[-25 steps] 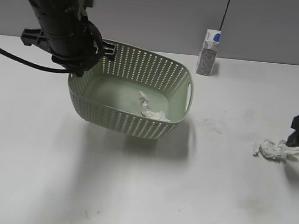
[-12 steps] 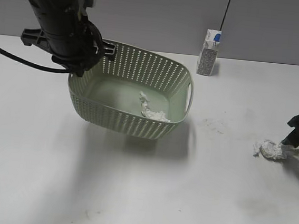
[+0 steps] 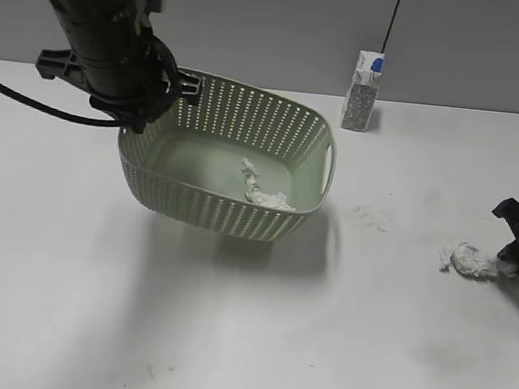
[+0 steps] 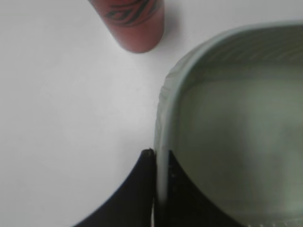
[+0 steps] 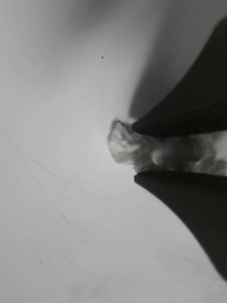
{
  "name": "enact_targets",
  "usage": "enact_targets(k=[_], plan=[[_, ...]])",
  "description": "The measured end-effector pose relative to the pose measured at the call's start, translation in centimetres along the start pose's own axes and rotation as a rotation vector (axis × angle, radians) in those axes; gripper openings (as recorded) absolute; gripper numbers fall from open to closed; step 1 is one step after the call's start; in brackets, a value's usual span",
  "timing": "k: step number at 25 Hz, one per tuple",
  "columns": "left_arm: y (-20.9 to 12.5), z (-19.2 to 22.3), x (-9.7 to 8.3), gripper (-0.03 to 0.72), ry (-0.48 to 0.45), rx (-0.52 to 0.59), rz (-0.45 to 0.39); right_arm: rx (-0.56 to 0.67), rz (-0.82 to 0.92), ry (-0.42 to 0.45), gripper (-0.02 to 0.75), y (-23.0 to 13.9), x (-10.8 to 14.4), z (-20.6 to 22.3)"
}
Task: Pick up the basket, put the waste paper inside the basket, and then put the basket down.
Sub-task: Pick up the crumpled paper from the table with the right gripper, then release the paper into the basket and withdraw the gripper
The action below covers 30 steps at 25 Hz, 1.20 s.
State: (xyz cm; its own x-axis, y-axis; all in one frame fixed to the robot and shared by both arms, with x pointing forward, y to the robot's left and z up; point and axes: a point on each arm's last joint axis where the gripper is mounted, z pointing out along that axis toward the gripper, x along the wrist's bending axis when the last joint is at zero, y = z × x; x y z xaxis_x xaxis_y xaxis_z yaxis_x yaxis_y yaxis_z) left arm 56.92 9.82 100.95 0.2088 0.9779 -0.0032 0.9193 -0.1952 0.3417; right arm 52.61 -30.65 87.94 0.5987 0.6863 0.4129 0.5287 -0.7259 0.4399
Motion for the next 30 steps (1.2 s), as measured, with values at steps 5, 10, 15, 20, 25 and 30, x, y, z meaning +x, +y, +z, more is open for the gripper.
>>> enact_targets(k=[5,10,15,20,25,30], plan=[[0.0,0.0,0.0,0.0,0.0,0.0,0.0,-0.017,-0.001,0.018,0.021,0.3,0.3,-0.6],[0.0,0.0,0.0,0.0,0.0,-0.001,0.0,-0.118,-0.168,0.188,0.006,1.4,3.8,-4.4],[0.0,0.0,0.0,0.0,0.0,0.0,0.0,-0.203,-0.467,0.473,0.006,0.0,11.5,-9.1],[0.0,0.0,0.0,0.0,-0.001,0.0,-0.001,-0.196,-0.721,0.718,0.006,-4.8,19.1,-11.8],[0.0,0.0,0.0,0.0,-0.001,-0.001,-0.001,-0.129,-0.89,0.769,0.05,-9.1,21.7,-9.8],[0.0,0.0,0.0,0.0,-0.002,0.0,-0.001,-0.082,-0.958,0.746,0.461,-10.8,21.4,-7.8]])
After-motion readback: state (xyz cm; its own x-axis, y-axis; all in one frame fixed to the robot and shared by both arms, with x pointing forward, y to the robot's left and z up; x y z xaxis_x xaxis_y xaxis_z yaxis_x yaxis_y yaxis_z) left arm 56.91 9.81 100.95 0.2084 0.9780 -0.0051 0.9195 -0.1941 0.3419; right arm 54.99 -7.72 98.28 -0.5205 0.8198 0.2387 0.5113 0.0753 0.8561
